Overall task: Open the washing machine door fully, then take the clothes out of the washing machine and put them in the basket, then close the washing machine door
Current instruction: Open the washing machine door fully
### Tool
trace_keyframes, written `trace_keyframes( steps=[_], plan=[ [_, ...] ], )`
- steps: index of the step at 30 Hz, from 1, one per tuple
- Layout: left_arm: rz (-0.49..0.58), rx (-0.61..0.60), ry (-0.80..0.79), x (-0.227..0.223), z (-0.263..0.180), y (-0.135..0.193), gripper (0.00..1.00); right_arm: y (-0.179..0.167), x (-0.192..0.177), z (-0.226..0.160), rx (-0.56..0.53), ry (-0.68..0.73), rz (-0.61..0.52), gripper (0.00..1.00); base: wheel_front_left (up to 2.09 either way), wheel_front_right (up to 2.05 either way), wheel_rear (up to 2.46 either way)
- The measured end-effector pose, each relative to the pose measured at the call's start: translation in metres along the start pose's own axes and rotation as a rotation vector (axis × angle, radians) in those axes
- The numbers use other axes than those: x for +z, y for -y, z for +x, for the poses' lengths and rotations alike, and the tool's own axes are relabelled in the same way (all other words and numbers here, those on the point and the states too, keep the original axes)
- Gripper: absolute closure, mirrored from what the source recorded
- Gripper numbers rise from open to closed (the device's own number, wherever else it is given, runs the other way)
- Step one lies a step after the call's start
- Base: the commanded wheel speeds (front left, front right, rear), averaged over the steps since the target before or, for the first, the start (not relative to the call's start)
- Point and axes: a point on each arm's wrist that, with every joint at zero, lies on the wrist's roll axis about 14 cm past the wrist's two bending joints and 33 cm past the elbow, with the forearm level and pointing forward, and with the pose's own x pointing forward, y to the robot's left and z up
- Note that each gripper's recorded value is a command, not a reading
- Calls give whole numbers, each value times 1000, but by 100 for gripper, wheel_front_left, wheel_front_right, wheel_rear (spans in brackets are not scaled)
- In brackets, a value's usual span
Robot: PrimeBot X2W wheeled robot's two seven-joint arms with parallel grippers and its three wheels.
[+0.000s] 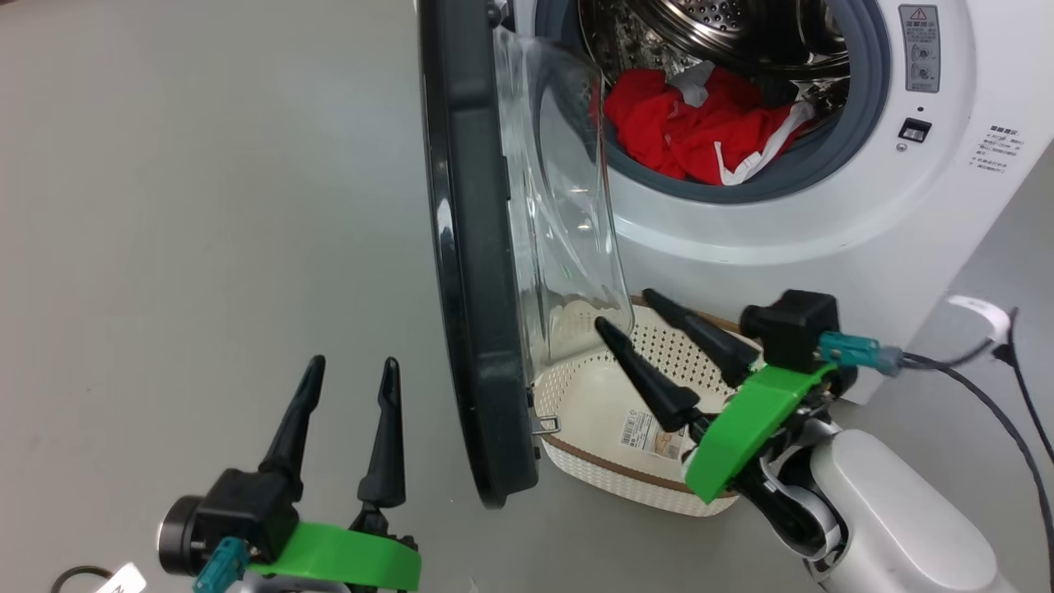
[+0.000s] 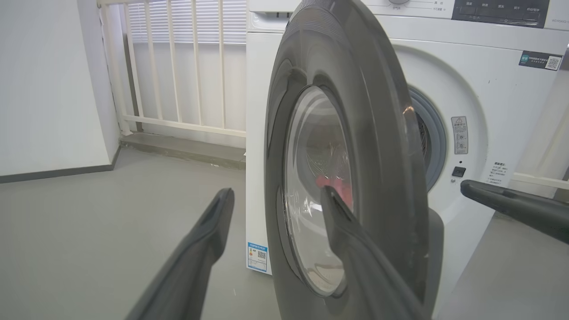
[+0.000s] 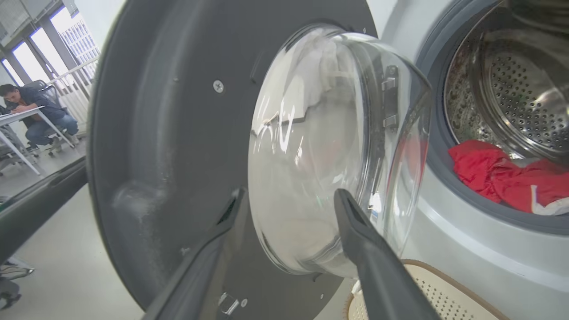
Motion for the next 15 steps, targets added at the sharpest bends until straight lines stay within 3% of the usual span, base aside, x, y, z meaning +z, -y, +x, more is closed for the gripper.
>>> trace_keyframes(
  steps=[9, 15],
  plan=[
    [3, 10, -4, -6, -2, -2, 0, 28, 22, -22, -129, 192, -200, 0, 0, 0, 0],
    [2, 8, 6, -4, -1, -1, 0, 38, 22, -41, -218, 245, -243, 0, 0, 0, 0]
  ],
)
